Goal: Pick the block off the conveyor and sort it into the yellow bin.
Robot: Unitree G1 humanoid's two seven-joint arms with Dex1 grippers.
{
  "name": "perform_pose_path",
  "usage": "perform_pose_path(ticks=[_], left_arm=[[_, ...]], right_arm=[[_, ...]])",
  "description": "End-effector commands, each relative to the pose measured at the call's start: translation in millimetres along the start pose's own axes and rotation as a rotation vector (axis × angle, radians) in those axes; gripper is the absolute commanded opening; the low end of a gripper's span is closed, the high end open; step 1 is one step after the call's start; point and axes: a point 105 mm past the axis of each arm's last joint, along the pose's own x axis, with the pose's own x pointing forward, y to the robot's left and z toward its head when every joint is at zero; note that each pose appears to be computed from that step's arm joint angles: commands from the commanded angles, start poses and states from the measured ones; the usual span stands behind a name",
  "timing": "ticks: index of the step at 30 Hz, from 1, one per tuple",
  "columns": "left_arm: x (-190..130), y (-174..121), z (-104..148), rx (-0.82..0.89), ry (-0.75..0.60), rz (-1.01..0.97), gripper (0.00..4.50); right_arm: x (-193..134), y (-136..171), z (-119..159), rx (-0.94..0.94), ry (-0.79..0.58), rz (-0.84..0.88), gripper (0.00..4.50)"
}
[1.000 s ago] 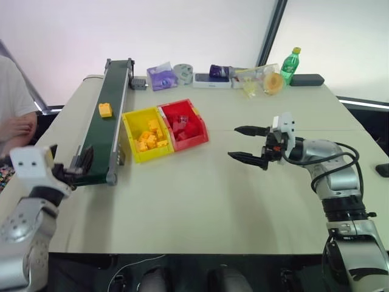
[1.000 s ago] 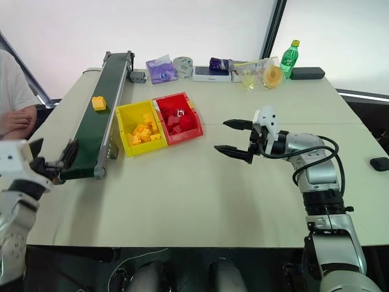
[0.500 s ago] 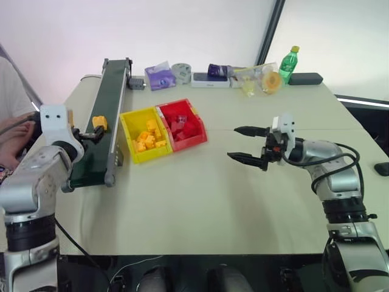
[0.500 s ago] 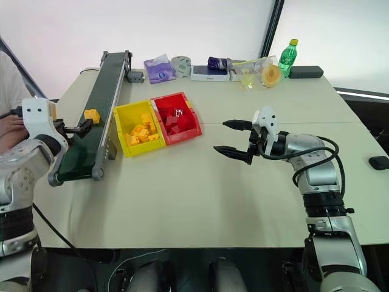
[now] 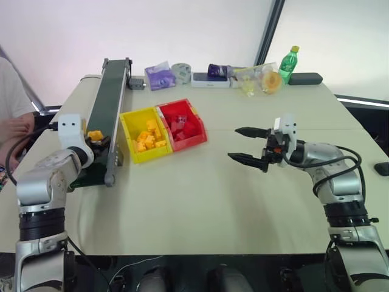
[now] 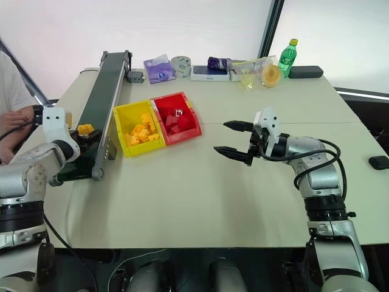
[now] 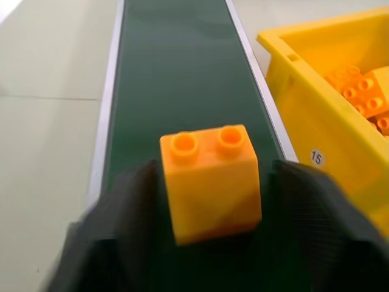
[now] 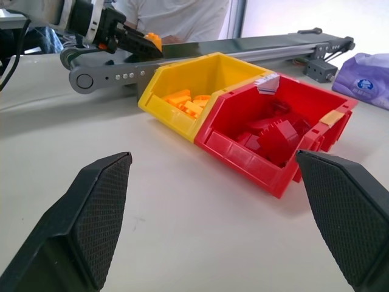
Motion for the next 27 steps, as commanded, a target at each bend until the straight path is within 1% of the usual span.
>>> perform_pose_path(ticks=[1, 3, 4, 7, 9, 12, 15, 17, 20, 23, 25, 27], left_arm=[[-8, 6, 23, 0.024, -0.080, 0.030, 1.28], [-8, 6, 29, 0.023, -0.106, 0.036, 1.32], [-9, 2, 38, 0.030, -0.146, 0.026, 1.32], [-8, -22, 62, 0.061, -0.249, -0.043, 1.32], [-4, -39, 66, 0.120, -0.263, -0.074, 1.32], [9, -57, 66, 0.163, -0.271, -0.081, 1.32], [26, -82, 64, 0.124, -0.275, -0.132, 1.32], [37, -95, 56, 0.162, -0.259, -0.135, 1.32], [46, -103, 50, 0.150, -0.253, -0.156, 1.32], [50, -107, 43, 0.091, -0.235, -0.203, 1.32], [52, -103, 43, 0.037, -0.238, -0.191, 2.38], [52, -101, 47, 0.061, -0.257, -0.190, 3.22]], right_arm=[[-4, -1, 15, -0.052, -0.032, -0.007, 4.50], [-3, -2, 15, -0.052, -0.033, -0.008, 4.50], [-3, -2, 15, -0.053, -0.033, -0.008, 4.50], [-3, -3, 15, -0.054, -0.034, -0.009, 4.50], [-3, -3, 16, -0.055, -0.035, -0.009, 4.50], [-2, -4, 17, -0.059, -0.038, -0.013, 4.50], [-1, -6, 18, -0.067, -0.043, -0.023, 4.50], [-1, -7, 19, -0.070, -0.046, -0.028, 4.50], [0, -6, 23, -0.071, -0.058, -0.033, 4.50], [-1, -7, 24, -0.080, -0.059, -0.043, 4.50], [-2, -7, 25, -0.084, -0.059, -0.048, 4.50], [-3, -7, 25, -0.085, -0.058, -0.048, 4.50]])
